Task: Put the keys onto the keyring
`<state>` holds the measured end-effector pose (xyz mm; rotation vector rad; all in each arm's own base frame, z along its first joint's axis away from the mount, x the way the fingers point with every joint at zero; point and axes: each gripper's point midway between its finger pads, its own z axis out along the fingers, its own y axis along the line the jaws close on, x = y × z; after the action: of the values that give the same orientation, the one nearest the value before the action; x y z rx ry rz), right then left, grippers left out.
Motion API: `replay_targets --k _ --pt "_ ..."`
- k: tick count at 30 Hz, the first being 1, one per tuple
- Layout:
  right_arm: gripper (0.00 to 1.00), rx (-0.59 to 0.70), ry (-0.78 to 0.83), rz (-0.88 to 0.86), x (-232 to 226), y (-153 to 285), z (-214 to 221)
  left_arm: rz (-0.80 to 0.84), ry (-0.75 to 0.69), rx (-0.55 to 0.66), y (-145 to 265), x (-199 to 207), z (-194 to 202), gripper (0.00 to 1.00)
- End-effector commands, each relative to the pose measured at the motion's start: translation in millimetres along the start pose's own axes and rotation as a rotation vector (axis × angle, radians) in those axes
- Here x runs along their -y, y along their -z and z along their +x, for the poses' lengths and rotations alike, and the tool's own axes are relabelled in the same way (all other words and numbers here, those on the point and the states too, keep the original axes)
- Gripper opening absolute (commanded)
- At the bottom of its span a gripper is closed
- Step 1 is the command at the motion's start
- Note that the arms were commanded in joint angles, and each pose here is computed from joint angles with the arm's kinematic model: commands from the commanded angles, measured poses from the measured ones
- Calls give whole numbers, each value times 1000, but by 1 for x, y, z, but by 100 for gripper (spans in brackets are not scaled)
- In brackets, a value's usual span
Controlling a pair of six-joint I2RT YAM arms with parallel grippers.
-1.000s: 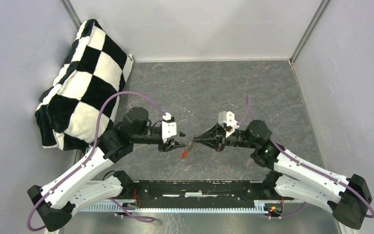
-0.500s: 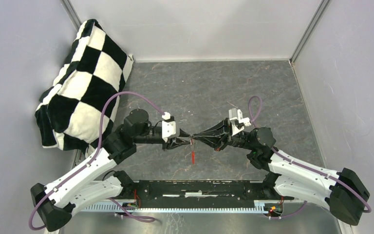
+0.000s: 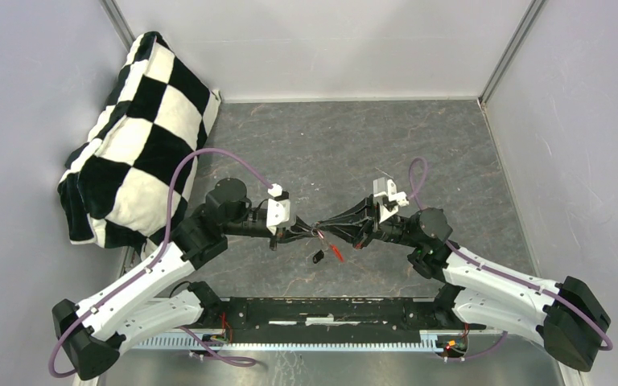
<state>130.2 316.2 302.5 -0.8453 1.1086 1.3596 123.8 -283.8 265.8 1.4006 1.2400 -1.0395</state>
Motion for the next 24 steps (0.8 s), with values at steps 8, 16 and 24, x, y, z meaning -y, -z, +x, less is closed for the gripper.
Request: replay_targets --k 8,16,24 --pt "1 -6 51 -1 2 -4 -8 -30 -93 72 4 -9 -37 2" --pt "1 -73 84 9 6 -3 0 -110 -177 49 11 -26 -40 2" --pt "1 -35 103 21 5 -5 -15 -110 -160 -14 14 -24 -17 18"
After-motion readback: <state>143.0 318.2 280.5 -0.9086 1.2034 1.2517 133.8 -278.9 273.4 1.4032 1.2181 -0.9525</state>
